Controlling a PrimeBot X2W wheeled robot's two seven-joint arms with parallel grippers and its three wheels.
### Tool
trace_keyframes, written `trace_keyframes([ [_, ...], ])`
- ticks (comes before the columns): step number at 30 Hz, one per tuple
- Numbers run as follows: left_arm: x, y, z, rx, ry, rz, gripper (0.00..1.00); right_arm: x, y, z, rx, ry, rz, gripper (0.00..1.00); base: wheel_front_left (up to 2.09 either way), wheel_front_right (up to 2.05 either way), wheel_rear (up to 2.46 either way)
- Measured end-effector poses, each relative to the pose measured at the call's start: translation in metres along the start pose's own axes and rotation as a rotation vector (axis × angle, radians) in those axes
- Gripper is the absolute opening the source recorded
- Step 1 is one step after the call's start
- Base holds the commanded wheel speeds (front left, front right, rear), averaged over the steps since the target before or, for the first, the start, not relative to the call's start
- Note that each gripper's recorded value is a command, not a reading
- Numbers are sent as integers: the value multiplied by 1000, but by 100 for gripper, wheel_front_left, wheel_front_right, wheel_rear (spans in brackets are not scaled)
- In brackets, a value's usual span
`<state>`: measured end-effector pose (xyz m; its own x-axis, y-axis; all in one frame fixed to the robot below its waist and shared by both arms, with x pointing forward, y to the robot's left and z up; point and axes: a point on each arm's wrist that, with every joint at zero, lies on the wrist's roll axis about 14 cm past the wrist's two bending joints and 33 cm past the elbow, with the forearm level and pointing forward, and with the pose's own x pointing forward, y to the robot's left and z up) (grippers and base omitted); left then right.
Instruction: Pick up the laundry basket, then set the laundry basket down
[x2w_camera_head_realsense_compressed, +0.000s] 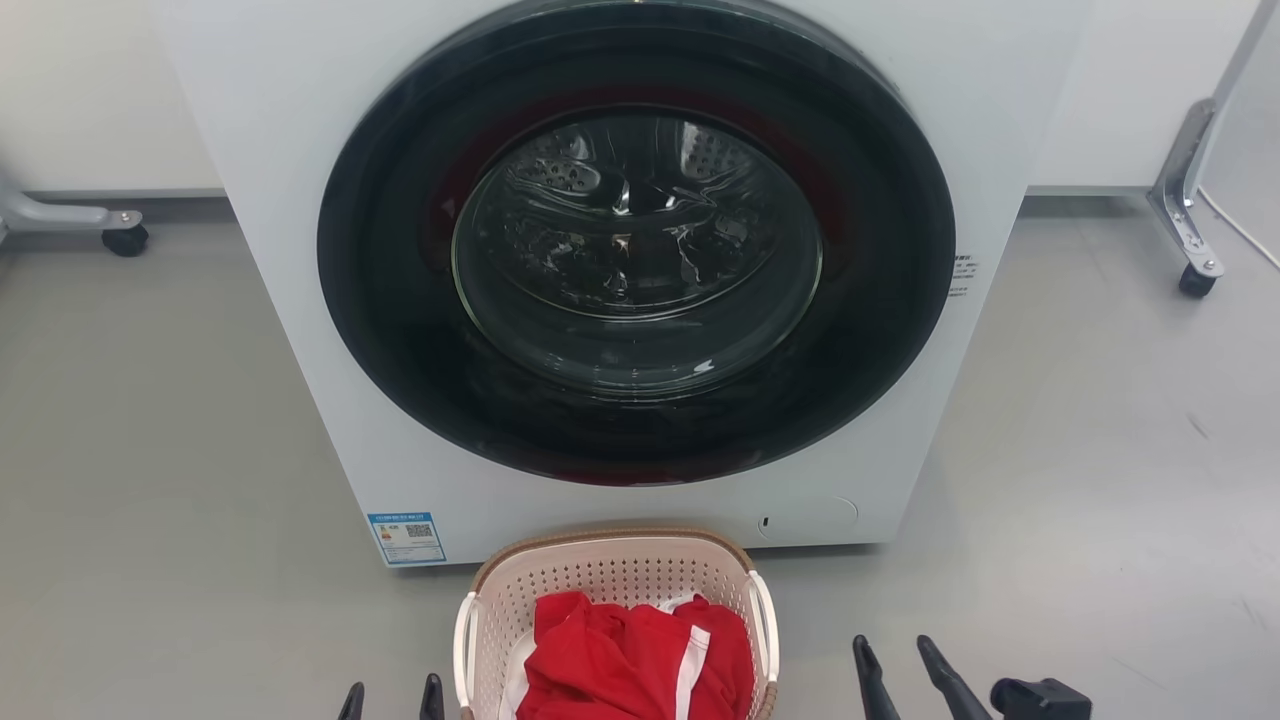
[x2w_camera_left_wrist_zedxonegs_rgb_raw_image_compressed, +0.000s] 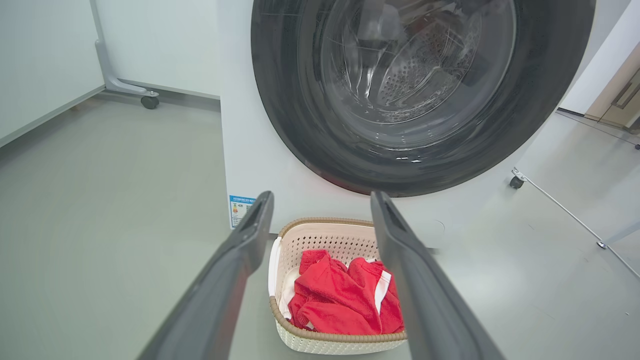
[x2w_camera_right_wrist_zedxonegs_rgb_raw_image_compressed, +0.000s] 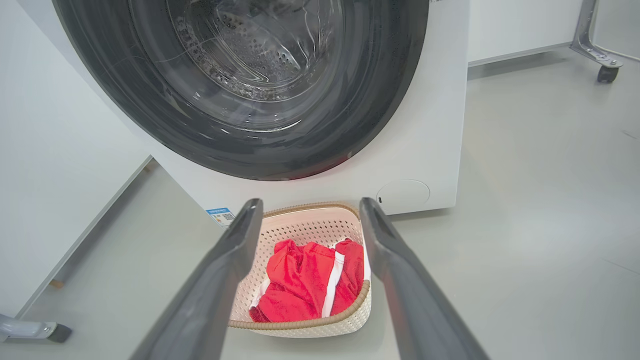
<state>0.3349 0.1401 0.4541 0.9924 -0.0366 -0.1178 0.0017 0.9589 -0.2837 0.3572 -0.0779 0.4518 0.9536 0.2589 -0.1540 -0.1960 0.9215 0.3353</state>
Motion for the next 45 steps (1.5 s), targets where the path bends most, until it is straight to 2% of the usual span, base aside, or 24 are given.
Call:
trace_keyframes([
  [22, -5, 1, 39, 48, -132, 10, 100, -22, -15, 47, -100, -197, -81, 100, 0, 0, 0],
  [45, -3, -2, 44, 69, -152, 8, 100, -24, -19, 62, -136, -254, -112, 100, 0, 0, 0],
])
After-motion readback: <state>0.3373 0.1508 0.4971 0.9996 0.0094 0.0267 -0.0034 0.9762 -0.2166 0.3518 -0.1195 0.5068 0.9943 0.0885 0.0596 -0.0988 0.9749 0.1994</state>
